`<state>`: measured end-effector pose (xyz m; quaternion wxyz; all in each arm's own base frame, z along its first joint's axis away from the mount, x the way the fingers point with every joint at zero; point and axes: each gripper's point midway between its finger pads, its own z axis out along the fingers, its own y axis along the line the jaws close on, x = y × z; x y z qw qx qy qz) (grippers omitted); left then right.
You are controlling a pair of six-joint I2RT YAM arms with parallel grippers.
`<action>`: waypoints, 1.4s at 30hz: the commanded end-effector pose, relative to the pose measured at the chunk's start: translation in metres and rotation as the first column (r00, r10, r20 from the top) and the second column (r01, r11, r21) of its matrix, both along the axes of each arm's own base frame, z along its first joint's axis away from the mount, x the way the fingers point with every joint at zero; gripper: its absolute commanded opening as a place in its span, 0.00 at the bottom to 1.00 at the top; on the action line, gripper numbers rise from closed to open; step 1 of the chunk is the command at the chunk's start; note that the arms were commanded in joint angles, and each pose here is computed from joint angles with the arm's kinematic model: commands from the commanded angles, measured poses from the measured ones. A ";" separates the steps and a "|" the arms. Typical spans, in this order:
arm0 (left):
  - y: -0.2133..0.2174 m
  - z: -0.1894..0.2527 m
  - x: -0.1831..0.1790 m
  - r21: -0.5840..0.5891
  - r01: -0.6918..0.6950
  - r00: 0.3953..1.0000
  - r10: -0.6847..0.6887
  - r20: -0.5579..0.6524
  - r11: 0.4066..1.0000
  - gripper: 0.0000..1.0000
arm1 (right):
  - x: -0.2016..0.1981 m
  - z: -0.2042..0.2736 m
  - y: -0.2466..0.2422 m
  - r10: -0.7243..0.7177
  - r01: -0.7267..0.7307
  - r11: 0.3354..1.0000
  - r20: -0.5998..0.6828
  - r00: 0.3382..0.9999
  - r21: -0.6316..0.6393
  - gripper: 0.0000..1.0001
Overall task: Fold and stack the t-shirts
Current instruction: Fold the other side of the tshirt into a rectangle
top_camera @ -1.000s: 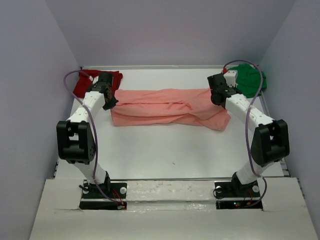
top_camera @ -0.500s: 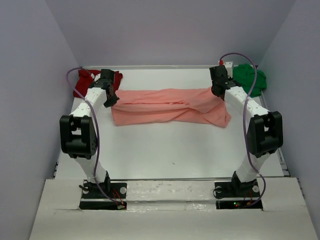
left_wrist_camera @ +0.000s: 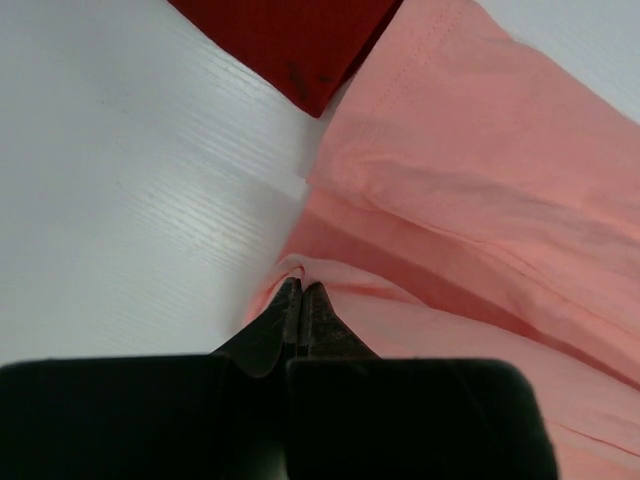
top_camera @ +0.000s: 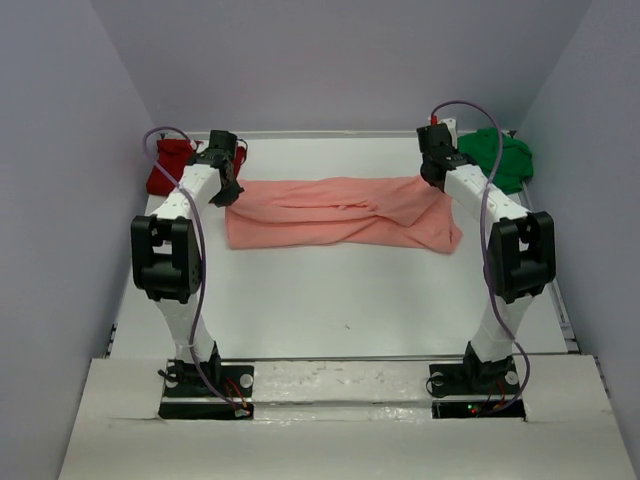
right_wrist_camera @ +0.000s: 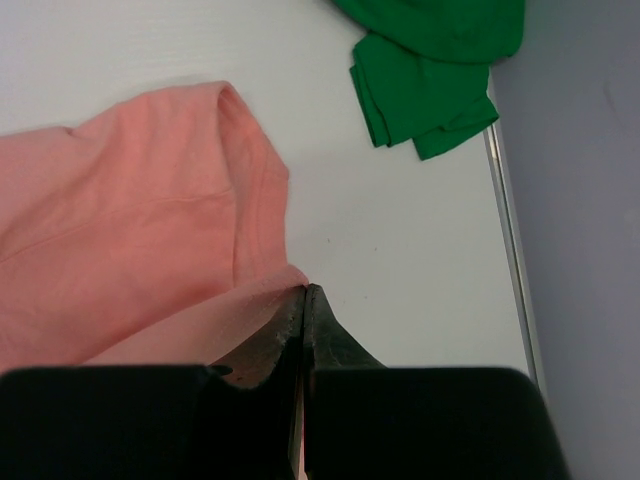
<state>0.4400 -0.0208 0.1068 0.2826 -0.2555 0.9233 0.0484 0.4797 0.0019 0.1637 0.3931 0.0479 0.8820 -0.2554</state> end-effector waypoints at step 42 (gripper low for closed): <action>-0.009 0.056 -0.001 0.087 0.013 0.992 -0.023 0.122 0.996 0.77 | 0.051 -0.028 -0.016 0.028 -0.027 1.000 -0.048 0.998 0.010 0.00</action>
